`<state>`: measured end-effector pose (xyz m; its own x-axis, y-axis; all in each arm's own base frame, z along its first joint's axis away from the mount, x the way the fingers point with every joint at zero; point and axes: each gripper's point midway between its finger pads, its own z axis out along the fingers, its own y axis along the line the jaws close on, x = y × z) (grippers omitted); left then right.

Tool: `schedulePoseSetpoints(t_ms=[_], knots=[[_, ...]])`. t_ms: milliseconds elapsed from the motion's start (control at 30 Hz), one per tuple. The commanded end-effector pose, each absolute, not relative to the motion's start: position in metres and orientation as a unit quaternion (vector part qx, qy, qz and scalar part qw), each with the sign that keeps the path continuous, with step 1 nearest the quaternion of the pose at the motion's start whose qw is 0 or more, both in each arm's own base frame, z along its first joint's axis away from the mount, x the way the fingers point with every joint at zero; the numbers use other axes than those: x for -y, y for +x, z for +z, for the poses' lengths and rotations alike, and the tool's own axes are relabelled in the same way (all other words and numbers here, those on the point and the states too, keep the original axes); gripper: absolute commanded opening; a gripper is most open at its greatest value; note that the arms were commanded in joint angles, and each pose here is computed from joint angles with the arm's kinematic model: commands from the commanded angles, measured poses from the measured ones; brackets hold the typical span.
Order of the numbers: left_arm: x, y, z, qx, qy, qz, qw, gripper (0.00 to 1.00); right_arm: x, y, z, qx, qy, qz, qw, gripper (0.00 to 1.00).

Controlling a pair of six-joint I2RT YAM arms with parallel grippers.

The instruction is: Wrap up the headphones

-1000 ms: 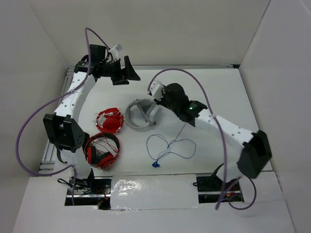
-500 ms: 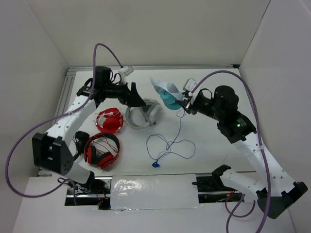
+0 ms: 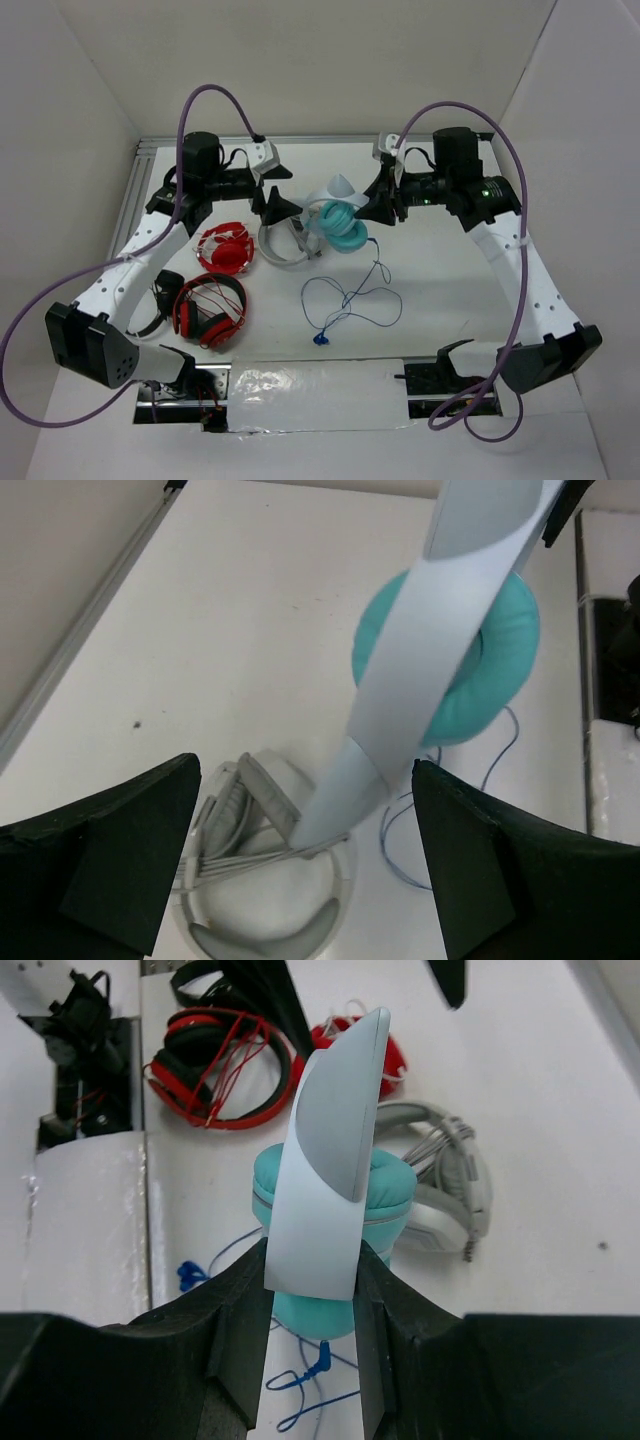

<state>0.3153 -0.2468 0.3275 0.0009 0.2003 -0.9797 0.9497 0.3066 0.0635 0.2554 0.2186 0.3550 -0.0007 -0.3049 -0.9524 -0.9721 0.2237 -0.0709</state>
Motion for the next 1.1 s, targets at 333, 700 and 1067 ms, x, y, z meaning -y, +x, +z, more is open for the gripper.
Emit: schedulePoseSetpoints(t_ms=[333, 700, 1067], knots=[[0.258, 0.289, 0.36, -0.48, 0.591, -0.356, 0.542, 0.99, -0.231, 0.238, 0.362, -0.58, -0.547, 0.405, 0.448, 0.0], [0.261, 0.252, 0.35, -0.448, 0.61, -0.424, 0.498, 0.99, -0.24, 0.246, 0.367, -0.562, -0.557, 0.422, 0.442, 0.0], [0.273, 0.274, 0.333, -0.498, 0.581, -0.464, 0.446, 0.8, -0.254, 0.241, 0.368, -0.538, -0.581, 0.406, 0.456, 0.0]])
